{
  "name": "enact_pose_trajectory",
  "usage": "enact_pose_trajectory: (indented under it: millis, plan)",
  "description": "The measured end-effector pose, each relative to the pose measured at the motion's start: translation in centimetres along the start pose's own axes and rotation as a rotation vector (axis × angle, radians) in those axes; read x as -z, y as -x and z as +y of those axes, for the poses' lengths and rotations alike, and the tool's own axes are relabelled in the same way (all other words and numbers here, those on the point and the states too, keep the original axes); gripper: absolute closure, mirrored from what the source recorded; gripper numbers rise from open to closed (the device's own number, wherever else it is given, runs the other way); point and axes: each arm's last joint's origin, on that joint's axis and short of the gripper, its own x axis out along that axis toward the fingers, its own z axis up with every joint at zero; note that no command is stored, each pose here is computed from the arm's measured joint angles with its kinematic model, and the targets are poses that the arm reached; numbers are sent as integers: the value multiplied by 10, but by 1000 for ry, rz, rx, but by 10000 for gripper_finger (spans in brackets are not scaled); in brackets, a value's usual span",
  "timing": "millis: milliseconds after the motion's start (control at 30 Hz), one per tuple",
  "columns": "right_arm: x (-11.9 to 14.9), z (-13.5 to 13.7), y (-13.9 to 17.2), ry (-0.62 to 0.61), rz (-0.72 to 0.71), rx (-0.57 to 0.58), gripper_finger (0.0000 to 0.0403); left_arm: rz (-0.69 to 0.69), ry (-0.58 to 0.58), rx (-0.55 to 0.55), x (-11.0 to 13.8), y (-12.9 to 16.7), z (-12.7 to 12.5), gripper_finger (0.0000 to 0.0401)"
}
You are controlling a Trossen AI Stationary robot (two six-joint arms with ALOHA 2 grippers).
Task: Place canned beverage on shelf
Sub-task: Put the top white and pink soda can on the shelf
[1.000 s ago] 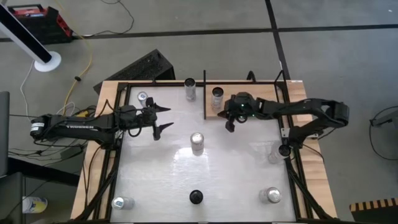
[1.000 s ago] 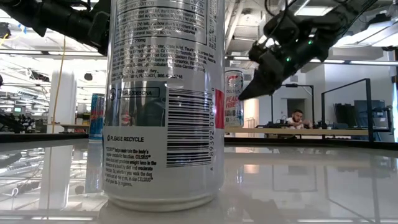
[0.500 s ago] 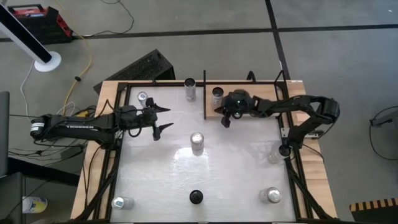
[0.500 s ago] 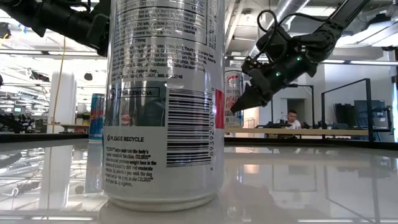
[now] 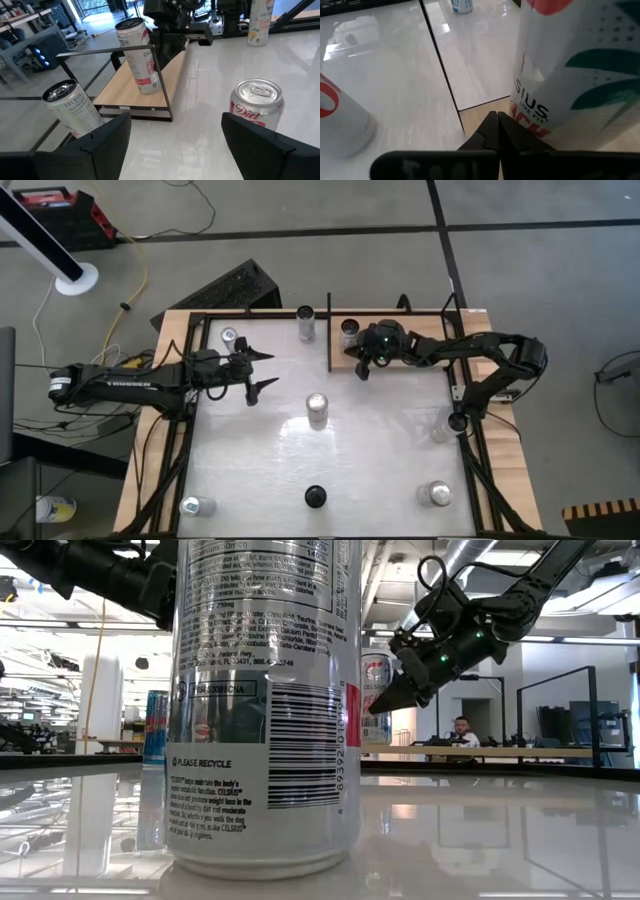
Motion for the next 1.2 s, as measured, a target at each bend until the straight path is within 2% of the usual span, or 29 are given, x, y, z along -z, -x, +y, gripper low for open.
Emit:
enact_pose_trajectory:
  millis: [767, 1200]
  plan:
    - [-6, -3, 0, -19, -64, 95, 385, 0, 0, 0, 0, 0, 0, 105]
    - [-10, -20, 4, -31, -108, 159, 385, 0, 0, 0, 0, 0, 0, 105]
